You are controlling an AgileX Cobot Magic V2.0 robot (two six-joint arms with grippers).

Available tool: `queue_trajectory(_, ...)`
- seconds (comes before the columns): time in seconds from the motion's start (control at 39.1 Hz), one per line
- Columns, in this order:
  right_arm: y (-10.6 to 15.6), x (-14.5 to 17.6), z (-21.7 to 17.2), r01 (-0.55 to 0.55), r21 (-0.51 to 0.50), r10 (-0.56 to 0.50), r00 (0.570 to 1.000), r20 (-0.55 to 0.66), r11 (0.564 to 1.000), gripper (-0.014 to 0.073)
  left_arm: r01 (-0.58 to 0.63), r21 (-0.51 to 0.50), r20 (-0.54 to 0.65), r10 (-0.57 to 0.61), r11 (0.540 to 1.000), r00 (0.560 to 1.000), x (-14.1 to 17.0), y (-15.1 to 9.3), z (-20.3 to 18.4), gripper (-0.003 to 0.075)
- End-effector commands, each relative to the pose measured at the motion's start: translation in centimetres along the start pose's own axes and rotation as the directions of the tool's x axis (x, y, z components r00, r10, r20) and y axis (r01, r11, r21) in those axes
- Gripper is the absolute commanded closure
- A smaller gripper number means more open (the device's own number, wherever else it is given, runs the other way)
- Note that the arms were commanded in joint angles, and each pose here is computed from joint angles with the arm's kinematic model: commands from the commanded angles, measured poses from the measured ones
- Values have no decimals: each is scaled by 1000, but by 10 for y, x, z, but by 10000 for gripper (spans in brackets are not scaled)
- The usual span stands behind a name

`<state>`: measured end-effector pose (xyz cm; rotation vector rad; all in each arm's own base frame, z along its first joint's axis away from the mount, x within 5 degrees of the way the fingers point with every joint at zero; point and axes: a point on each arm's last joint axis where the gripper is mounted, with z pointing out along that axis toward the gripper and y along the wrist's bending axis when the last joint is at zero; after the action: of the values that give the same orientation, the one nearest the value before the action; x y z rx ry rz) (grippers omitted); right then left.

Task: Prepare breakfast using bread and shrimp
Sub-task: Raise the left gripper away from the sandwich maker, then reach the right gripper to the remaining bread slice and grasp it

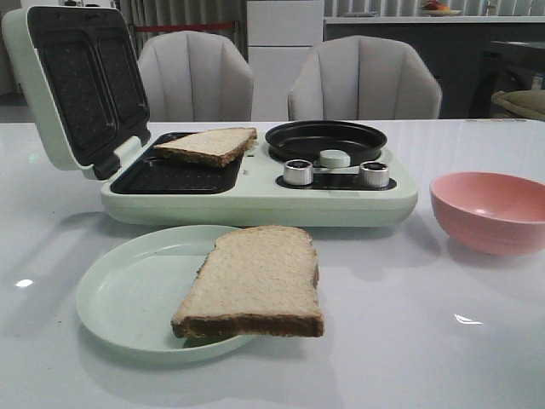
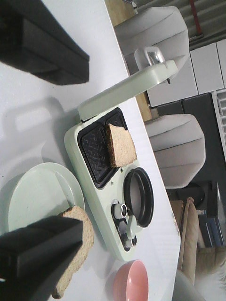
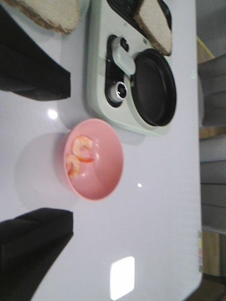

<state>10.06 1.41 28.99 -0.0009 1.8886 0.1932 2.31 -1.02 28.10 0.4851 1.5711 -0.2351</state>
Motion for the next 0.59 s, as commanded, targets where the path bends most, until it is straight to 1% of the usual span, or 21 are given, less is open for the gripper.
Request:
queue_trajectory(0.0,10,-23,15,-65,-54,63,997,-35,996,7,14,-9,110,-13,1000,994,-14,2,-5,102)
queue_trajectory(0.08,18,-26,34,-156,-81,142,977,-158,984,7,14,-9,110,-13,1000,994,-14,2,-5,102)
queue_trajectory(0.1,20,-28,39,-178,-86,160,970,-181,980,7,14,-9,110,-13,1000,994,-14,2,-5,102)
queue_trajectory(0.18,27,-27,59,-256,-90,222,934,-279,963,15,14,-9,110,-13,1000,994,-14,2,-5,102)
queue_trajectory(0.36,39,-19,100,-331,-83,268,866,-422,940,18,14,-10,116,-13,1000,993,-14,2,-7,102)
queue_trajectory(0.54,49,-3,138,-420,-73,317,776,-546,904,18,14,-10,116,-13,1000,993,-14,2,-7,102)
queue_trajectory(0.56,51,-1,142,-421,-81,309,770,-558,903,18,14,-10,116,-13,1000,993,-14,2,-7,102)
